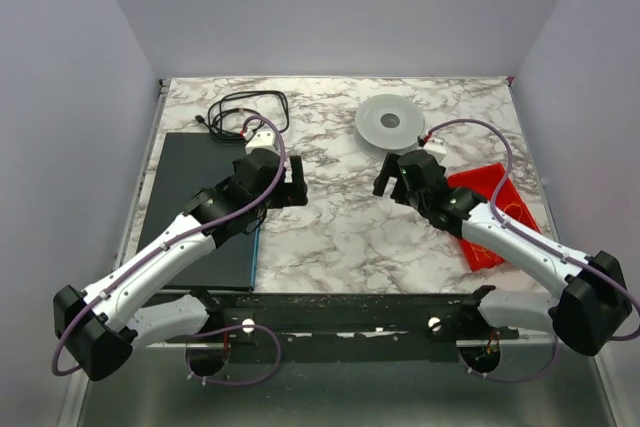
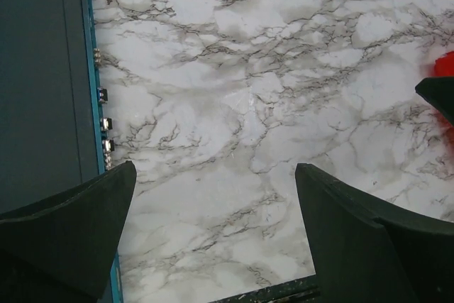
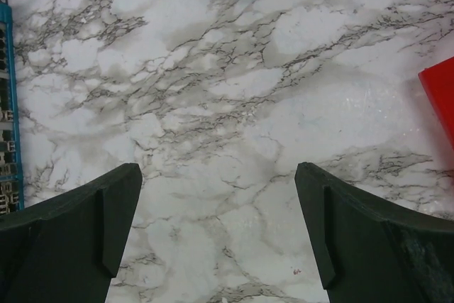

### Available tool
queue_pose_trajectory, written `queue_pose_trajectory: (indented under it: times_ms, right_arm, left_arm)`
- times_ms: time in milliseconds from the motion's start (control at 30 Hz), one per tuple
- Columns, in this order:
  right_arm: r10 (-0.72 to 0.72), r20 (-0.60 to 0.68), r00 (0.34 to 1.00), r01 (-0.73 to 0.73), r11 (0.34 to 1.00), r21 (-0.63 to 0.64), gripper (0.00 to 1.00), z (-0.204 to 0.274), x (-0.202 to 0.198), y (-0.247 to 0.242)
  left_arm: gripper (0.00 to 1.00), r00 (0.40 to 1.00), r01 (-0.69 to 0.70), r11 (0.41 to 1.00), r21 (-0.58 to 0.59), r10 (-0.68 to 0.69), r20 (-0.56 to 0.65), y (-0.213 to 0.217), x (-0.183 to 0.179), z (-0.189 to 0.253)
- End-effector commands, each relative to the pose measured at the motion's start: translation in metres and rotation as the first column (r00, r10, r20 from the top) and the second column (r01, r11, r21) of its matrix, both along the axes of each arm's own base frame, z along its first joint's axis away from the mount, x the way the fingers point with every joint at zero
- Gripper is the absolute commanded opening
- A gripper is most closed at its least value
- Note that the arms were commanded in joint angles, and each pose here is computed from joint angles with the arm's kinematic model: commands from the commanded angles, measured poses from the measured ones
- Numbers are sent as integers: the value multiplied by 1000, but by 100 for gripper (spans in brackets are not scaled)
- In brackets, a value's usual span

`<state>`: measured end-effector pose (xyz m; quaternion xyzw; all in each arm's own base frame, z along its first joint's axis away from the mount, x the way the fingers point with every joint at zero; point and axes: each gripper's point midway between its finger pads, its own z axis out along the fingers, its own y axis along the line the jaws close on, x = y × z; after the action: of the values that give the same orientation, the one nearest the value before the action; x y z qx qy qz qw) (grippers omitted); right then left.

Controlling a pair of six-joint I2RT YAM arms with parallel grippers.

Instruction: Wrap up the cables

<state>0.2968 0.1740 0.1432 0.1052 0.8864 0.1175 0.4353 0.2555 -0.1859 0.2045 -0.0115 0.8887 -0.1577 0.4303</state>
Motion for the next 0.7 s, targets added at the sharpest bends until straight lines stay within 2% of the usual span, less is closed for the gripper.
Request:
queue_pose_trajectory:
  times_ms: [0, 167, 300, 667]
  right_arm:
    - [-41, 75, 996, 41, 999, 1, 100, 24, 17, 0]
    - [-16, 92, 996, 21, 998, -55, 100, 27, 37, 10]
    - [12, 113, 994, 3, 991, -134, 100, 25, 65, 20]
    - [74, 59, 995, -56, 965, -256, 100, -8, 176, 41]
  left_arm:
    - [99, 999, 36, 999, -34, -35, 32, -4, -1, 11]
    - [99, 999, 36, 999, -24, -37, -15, -4, -5, 3]
    - [99, 999, 32, 999, -29, -32, -5, 3, -9, 4]
    - [99, 1000, -20, 998, -67, 19, -9, 36, -26, 13]
